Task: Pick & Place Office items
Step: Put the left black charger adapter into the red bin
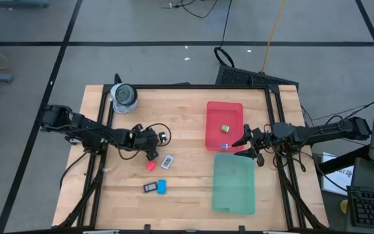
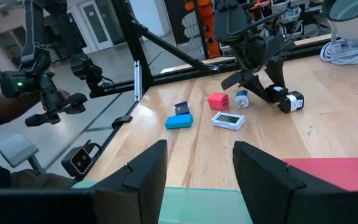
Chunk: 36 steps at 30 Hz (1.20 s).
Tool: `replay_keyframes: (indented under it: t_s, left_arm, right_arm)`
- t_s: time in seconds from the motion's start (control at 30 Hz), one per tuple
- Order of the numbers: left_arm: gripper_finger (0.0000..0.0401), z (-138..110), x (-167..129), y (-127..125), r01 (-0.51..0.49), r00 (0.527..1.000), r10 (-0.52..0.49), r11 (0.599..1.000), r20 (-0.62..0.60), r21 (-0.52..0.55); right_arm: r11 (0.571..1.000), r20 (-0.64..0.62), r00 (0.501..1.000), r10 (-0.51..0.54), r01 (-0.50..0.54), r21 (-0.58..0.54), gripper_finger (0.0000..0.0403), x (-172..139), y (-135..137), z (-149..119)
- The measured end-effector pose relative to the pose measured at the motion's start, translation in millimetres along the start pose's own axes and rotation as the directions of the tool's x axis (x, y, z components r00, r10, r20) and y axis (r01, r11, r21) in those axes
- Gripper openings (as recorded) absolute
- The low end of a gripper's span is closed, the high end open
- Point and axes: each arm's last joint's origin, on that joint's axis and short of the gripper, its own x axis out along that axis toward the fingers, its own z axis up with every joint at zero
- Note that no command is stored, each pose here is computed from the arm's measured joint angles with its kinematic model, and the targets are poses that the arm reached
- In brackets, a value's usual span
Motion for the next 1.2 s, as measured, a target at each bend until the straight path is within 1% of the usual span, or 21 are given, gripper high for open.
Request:
replay_keyframes:
  t_s: [0.2,0.33,0.4,0.57,0.67,0.83,1.03,1.2]
  left_arm:
    - [0.0170,0.1,0.0,0.1,0.000,1.000,0.000,1.000,0.001,0.011]
    - [0.0165,0.3,0.0,-0.1,0.001,1.000,-0.001,1.000,0.003,0.010]
    - [0.0173,0.9,0.0,-0.4,0.005,1.000,-0.005,1.000,0.009,0.007]
    - [0.0207,2.0,-0.1,-1.1,0.010,1.000,-0.011,1.000,0.020,0.002]
    - [0.0220,2.0,-0.1,-1.1,0.011,1.000,-0.011,1.000,0.021,0.002]
    - [0.0224,2.3,-0.1,-1.2,0.012,1.000,-0.012,1.000,0.023,0.004]
    - [0.0225,4.4,0.5,-1.8,0.046,0.998,-0.049,0.994,0.025,0.097]
    - [0.0225,6.7,3.0,3.2,0.068,0.998,-0.068,0.994,0.005,0.084]
  right_arm:
    - [1.000,0.000,1.000,0.000,0.000,0.000,0.0171,0.0,0.0,0.0]
    - [1.000,-0.002,1.000,-0.001,0.001,-0.003,0.0171,0.0,-0.1,-0.2]
    - [1.000,-0.002,1.000,-0.001,0.001,-0.003,0.0171,0.0,-0.1,-0.2]
    - [1.000,-0.002,1.000,-0.001,0.001,-0.003,0.0171,0.0,-0.1,-0.2]
    - [1.000,-0.002,1.000,-0.001,0.001,-0.003,0.0171,0.0,-0.1,-0.2]
    - [1.000,-0.002,1.000,-0.001,0.001,-0.003,0.0171,0.0,-0.1,-0.2]
    - [1.000,-0.003,1.000,-0.001,0.001,-0.003,0.0171,0.0,-0.1,-0.2]
    - [1.000,-0.003,1.000,-0.001,0.001,-0.002,0.0171,0.0,-0.1,-0.2]
